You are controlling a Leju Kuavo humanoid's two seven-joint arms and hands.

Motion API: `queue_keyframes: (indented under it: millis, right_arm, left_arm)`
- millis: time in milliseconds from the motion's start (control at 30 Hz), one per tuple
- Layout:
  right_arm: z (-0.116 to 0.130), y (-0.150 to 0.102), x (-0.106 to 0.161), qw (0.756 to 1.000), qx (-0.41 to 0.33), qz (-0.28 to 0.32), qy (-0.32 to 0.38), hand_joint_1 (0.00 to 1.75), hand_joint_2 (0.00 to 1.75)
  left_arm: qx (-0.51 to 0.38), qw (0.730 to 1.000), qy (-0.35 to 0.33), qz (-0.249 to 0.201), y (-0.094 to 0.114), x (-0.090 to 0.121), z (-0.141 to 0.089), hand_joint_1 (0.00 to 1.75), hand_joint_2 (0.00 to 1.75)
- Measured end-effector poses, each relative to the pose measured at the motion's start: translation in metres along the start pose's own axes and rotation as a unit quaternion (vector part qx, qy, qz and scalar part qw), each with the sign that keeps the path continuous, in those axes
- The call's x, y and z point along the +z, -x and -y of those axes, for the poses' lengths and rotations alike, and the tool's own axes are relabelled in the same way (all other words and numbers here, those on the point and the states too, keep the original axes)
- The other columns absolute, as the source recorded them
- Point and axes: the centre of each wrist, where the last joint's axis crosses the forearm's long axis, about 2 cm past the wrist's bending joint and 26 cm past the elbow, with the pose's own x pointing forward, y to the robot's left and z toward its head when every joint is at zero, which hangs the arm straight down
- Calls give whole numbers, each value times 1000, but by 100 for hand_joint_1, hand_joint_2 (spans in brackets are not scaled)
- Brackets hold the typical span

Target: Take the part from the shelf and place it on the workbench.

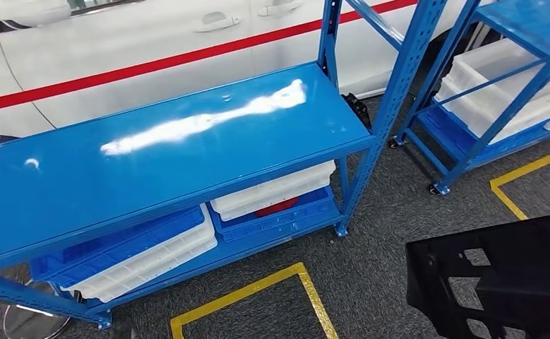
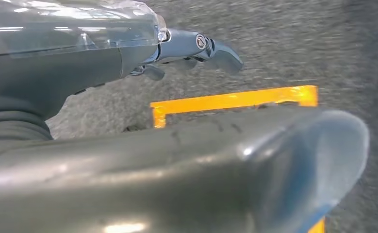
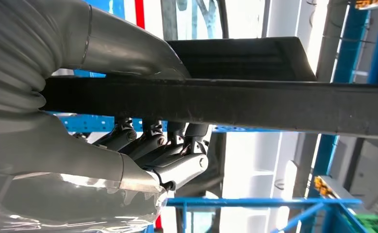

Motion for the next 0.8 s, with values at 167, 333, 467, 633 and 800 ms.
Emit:
queue_keyframes:
  millis: [167,333,467,633,800]
  right_arm:
    - [6,-3,3,1000,2,-2,-1,175,175]
    - [8,-2,5,1000,3,-6,-1,175,175]
    - [9,-1,7,1000,13,-14,1,175,175]
    - [12,0,11,998,50,-28,16,175,175]
    - [14,1,13,995,86,-38,30,175,175]
  left_arm:
    - [10,1000,-9,4,-4,-1,2,0,0]
    - [12,1000,-16,-1,0,0,1,0,0]
    - [15,1000,-25,-5,-1,0,1,0,0]
    - [22,999,-34,-15,0,1,2,0,0]
    - [24,998,-43,-29,7,4,0,0,0]
